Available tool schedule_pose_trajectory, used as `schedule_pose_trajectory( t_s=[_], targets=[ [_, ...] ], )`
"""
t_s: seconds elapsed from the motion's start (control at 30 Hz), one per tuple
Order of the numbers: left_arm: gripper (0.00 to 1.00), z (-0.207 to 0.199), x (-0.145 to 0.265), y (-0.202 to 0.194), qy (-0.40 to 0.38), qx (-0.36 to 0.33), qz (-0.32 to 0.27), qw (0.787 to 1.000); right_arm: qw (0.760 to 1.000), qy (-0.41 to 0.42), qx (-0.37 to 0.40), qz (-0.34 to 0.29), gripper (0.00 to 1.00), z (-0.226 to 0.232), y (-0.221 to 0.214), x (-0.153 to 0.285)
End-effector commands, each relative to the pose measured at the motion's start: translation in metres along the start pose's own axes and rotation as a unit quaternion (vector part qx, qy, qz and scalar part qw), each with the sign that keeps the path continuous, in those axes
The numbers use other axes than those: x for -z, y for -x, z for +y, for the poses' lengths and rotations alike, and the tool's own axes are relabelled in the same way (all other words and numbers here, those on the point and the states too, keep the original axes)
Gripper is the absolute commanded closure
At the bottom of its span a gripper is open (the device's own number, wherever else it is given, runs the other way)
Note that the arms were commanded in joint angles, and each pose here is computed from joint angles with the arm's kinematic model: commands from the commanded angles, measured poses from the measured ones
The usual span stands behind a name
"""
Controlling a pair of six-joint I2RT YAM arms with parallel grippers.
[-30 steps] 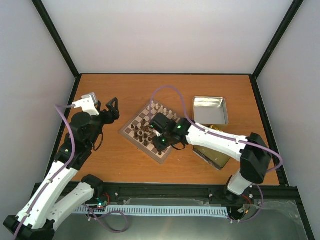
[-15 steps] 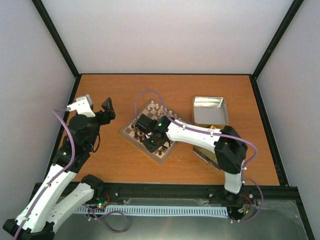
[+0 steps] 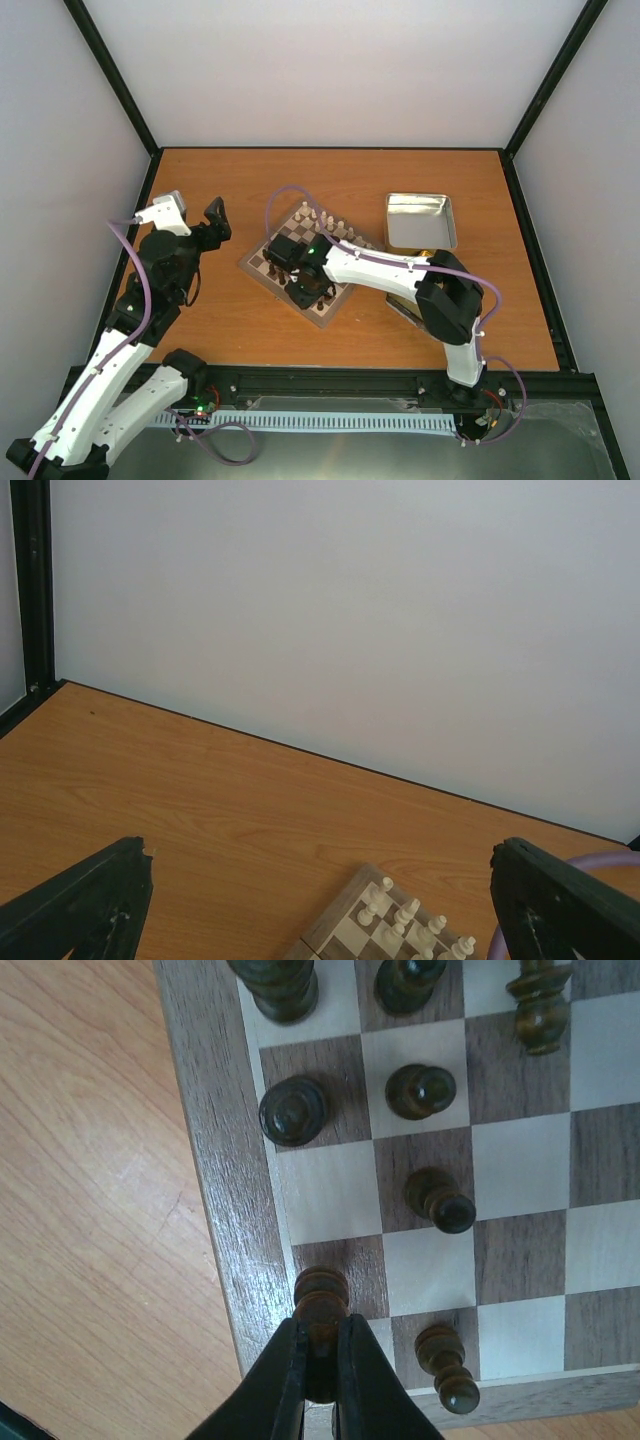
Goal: Set up the chess pieces on the board
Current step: Place the chess piece on the chessboard, then pick up the chess piece from the chessboard.
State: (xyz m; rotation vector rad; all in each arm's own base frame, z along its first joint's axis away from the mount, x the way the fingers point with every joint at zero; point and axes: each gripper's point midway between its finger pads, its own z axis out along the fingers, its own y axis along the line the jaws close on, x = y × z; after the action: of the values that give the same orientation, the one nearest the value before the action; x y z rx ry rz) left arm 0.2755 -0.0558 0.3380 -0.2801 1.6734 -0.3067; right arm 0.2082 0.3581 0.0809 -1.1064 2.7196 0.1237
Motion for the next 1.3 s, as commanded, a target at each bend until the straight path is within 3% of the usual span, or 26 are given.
schedule_pose_trajectory(
  t_s=[0.0, 0.2, 0.47, 0.6, 0.83, 1.03, 1.27],
  targets=[
    [0.06, 0.001, 0.001, 0.001, 0.003, -0.006, -0.003, 1.0, 1.0, -0.004, 0.018, 0.02, 0.97, 0.006, -0.006, -0.004],
    [0.06, 0.001, 0.001, 0.0, 0.003, -0.008, -0.001, 1.0, 0.999, -0.012, 0.018, 0.025, 0.95, 0.004, -0.005, -0.01],
    [0.06, 0.001, 0.0, 0.0, 0.004, -0.009, -0.001, 1.0, 1.0, -0.009, -0.004, -0.008, 0.65, 0.004, 0.008, 0.017],
    [0.06, 0.001, 0.0, 0.0, 0.003, -0.009, 0.0, 1.0, 0.998, -0.003, -0.028, -0.058, 0.6, 0.0, 0.024, 0.045],
    [0.06, 0.004, 0.001, 0.0, 0.01, -0.005, -0.002, 1.0, 0.985, -0.007, -0.136, -0.11, 0.63, -0.049, 0.043, 0.037],
    [0.06, 0.004, -0.002, -0.002, 0.012, -0.005, 0.0, 1.0, 0.976, -0.004, -0.175, -0.128, 0.62, -0.075, 0.075, 0.014],
    [0.06, 0.005, -0.005, -0.006, 0.016, -0.01, 0.006, 1.0, 0.984, 0.007, -0.136, -0.116, 0.63, -0.069, 0.105, -0.015]
  ],
)
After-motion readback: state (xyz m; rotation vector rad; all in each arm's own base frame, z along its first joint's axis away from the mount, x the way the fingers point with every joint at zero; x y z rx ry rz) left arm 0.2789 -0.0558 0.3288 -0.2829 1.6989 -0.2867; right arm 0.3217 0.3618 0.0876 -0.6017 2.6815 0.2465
